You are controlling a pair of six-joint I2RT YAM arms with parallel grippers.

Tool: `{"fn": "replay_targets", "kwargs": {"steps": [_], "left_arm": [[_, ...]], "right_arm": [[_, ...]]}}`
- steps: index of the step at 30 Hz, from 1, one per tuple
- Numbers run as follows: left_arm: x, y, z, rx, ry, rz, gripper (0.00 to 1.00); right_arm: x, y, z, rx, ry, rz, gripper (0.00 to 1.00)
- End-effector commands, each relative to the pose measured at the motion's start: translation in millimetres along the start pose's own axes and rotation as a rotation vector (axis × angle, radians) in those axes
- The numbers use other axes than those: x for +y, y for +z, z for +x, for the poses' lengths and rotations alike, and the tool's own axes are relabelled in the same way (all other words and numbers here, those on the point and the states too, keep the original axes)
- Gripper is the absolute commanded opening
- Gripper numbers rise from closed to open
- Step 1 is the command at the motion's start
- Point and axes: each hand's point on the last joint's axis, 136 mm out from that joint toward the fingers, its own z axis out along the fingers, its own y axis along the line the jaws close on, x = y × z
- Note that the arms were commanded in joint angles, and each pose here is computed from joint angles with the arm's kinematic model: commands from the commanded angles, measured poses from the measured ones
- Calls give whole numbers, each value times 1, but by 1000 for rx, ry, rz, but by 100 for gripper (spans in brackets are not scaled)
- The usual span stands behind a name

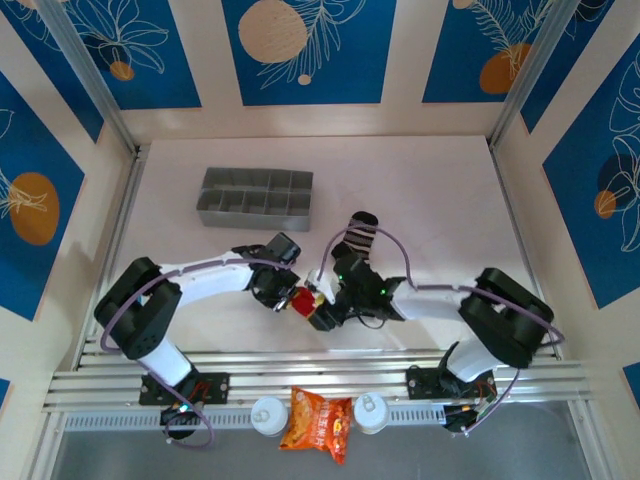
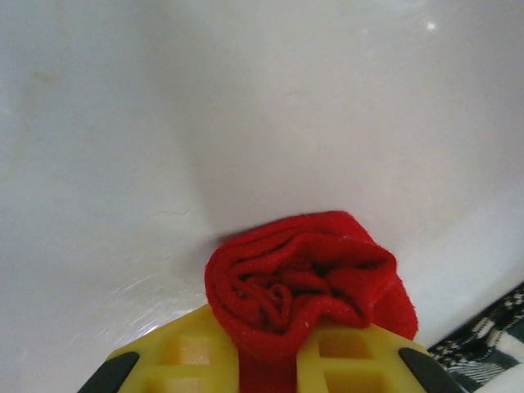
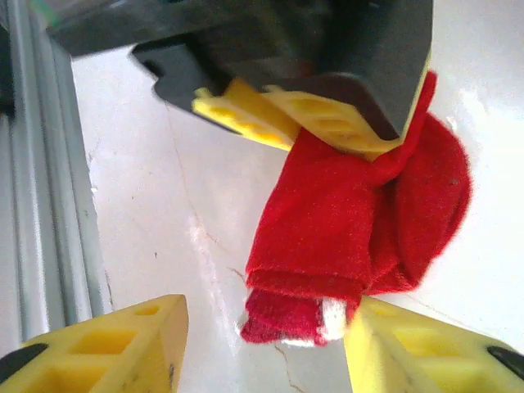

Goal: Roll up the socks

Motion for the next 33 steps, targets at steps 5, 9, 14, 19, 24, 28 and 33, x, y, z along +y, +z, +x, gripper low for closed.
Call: {"fn": "replay_targets", "kwargs": {"steps": [5, 9, 14, 19, 24, 28, 33], "left_arm": [[75, 1, -1, 4, -19, -360, 15], [69, 3, 1, 17, -14, -356, 15], [64, 7, 2, 36, -17, -349, 15], [60, 8, 0, 40, -19, -340, 14], [58, 5, -1, 42, -27, -321, 14], [51, -4, 2, 52, -22, -273, 15], [46, -18, 7, 62, -38, -200, 26]], "right_arm": [[-6, -1, -11, -22, -336, 325, 58], [-5, 6, -25, -30, -410, 380, 58], [0, 19, -30, -24, -426, 357, 57], [2, 28, -22, 10, -409, 348, 49], [-4, 36, -2, 76, -357, 351, 22], [-15, 38, 17, 140, -289, 369, 13], [-21, 41, 36, 194, -230, 352, 4]]}}
